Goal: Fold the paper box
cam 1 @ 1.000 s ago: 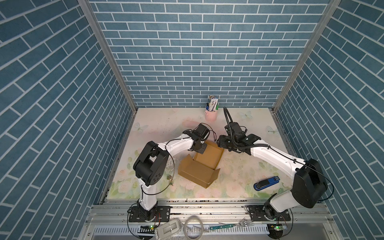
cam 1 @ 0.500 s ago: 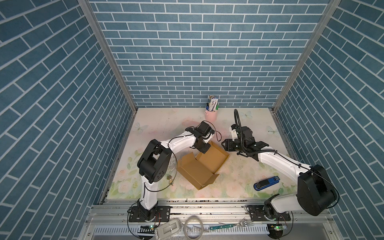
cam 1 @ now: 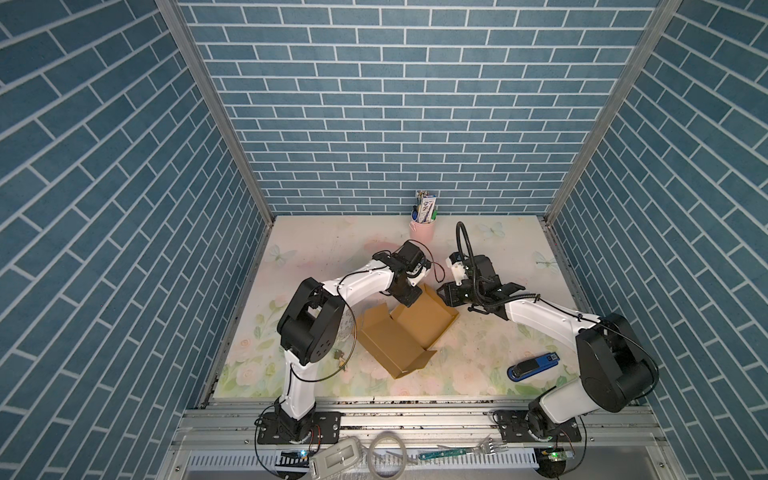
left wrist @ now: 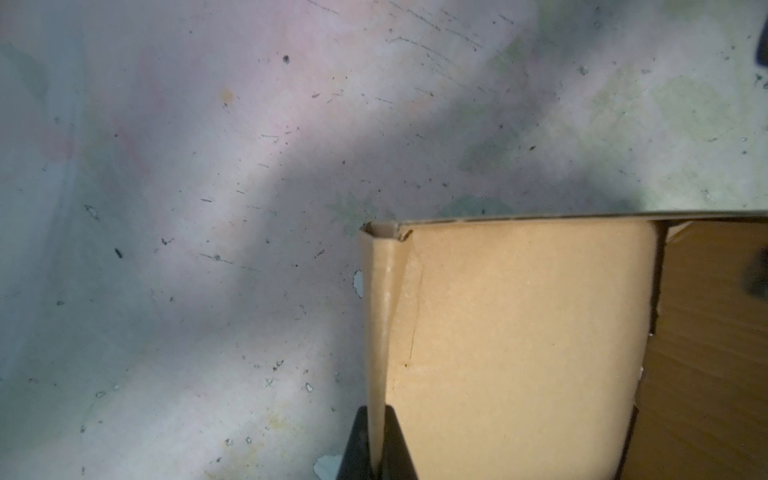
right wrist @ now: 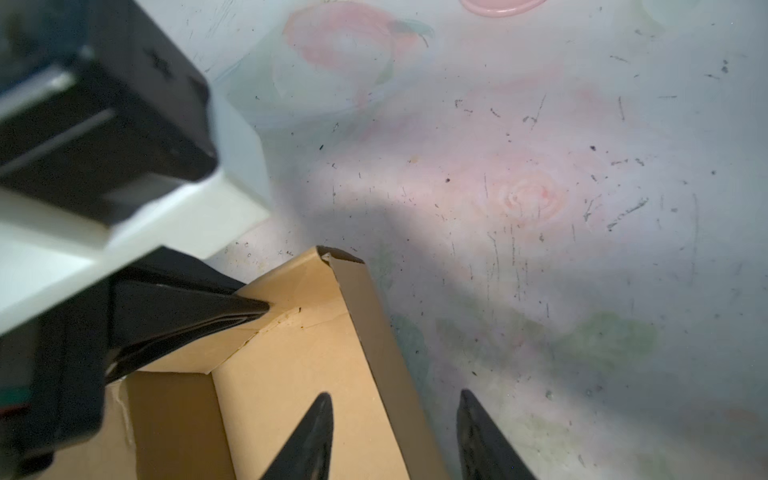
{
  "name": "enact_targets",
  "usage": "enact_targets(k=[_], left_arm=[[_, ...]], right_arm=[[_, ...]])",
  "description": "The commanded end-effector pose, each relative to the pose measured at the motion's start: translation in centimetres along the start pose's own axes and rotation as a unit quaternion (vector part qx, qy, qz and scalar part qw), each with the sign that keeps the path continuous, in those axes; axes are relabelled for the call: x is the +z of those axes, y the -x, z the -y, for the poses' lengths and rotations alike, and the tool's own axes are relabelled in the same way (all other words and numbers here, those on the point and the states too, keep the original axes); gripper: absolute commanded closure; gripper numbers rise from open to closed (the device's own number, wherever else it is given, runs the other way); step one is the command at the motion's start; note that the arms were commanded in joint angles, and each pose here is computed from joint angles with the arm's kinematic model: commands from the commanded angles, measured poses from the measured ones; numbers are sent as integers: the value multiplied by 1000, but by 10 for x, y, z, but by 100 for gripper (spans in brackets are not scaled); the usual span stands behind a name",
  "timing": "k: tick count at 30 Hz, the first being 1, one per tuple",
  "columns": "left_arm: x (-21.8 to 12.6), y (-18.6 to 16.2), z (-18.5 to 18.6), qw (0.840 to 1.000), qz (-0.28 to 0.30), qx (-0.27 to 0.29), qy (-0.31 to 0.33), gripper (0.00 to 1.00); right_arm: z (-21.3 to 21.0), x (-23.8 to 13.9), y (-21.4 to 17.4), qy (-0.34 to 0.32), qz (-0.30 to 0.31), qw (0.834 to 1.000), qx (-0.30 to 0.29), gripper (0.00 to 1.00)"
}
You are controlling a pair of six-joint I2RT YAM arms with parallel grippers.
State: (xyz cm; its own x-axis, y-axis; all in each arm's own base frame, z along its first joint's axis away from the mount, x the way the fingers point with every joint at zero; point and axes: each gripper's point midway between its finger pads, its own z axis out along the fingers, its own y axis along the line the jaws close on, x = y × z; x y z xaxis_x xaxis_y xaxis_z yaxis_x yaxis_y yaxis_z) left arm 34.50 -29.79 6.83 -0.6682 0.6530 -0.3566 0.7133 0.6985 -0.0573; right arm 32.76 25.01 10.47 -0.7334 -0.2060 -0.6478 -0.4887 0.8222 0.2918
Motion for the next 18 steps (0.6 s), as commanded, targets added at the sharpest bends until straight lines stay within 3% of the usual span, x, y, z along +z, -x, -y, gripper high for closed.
enact_targets(k=[1,6,11,15,18], left_arm=[[5,-1,6,1000,-15,5,-13,100],[6,1,6,1000,-20,3,-14,100],[5,3,6,1000,-18,-1,-16,98],[2,9,3,1000,-14,-20,-10,90],[-2,19,1,999,-10,-45,-10,77]], right_arm=[[0,10,-12,-3,-7,999,-37,52],[1,20,-25,-14,-22,998,-52,55],[3,25,-29,-21,-24,998,-54,65],[5,26,-31,-29,-27,998,-56,75],[9,28,-35,-37,-26,997,-56,80]])
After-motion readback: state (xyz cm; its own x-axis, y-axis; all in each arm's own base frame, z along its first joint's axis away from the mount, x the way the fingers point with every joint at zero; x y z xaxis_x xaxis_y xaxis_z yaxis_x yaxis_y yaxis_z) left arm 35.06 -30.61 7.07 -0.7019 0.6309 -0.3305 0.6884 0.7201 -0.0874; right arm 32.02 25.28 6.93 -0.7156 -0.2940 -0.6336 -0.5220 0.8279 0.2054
